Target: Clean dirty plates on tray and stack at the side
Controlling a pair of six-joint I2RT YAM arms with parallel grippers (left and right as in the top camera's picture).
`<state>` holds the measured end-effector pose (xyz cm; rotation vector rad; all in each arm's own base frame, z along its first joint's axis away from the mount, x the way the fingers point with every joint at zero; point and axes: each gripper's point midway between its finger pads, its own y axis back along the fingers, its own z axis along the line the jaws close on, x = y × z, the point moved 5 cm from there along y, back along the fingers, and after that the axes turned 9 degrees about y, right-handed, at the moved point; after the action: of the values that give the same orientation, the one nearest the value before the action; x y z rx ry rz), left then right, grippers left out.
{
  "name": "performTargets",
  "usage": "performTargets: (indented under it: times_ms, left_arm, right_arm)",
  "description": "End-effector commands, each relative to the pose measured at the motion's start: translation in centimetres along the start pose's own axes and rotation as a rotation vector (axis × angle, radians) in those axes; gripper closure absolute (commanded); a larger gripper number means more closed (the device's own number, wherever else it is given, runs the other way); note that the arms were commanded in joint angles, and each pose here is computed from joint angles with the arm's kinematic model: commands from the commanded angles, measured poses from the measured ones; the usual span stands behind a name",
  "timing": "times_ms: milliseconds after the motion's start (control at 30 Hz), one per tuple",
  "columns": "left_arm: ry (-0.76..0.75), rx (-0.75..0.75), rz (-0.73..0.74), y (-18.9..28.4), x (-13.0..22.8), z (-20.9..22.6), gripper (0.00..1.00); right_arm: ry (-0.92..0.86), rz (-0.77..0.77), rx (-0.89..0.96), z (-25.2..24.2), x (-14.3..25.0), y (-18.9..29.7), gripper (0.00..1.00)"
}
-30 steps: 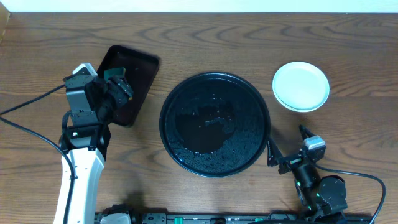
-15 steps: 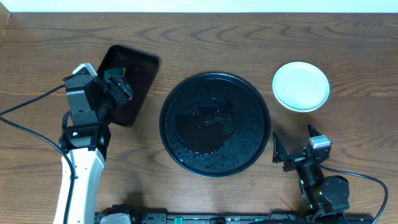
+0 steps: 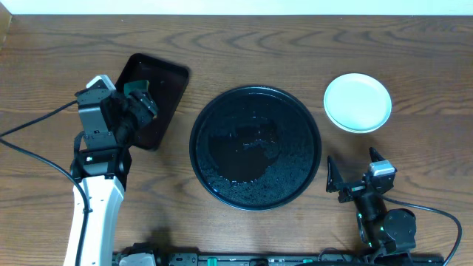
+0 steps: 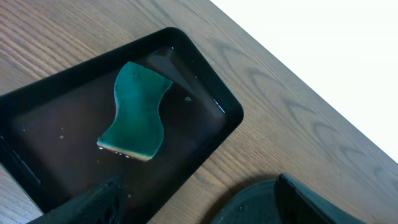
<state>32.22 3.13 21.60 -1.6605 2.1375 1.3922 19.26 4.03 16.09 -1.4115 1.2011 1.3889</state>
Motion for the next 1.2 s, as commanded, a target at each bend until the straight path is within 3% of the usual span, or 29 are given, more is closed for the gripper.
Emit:
performTargets:
  times_ms: [0,1167]
  left_arm:
    - [0.005,0.000,-0.002,0.1,0.0,0.0,0.23]
    - [0.005,0.000,-0.002,0.1,0.0,0.0,0.23]
  right_arm:
    - [0.015,0.000,0.019,-0.3,0.0,0.1,0.01]
    - [0.019,0.008,0.117,-2.2,0.2,0.2,0.01]
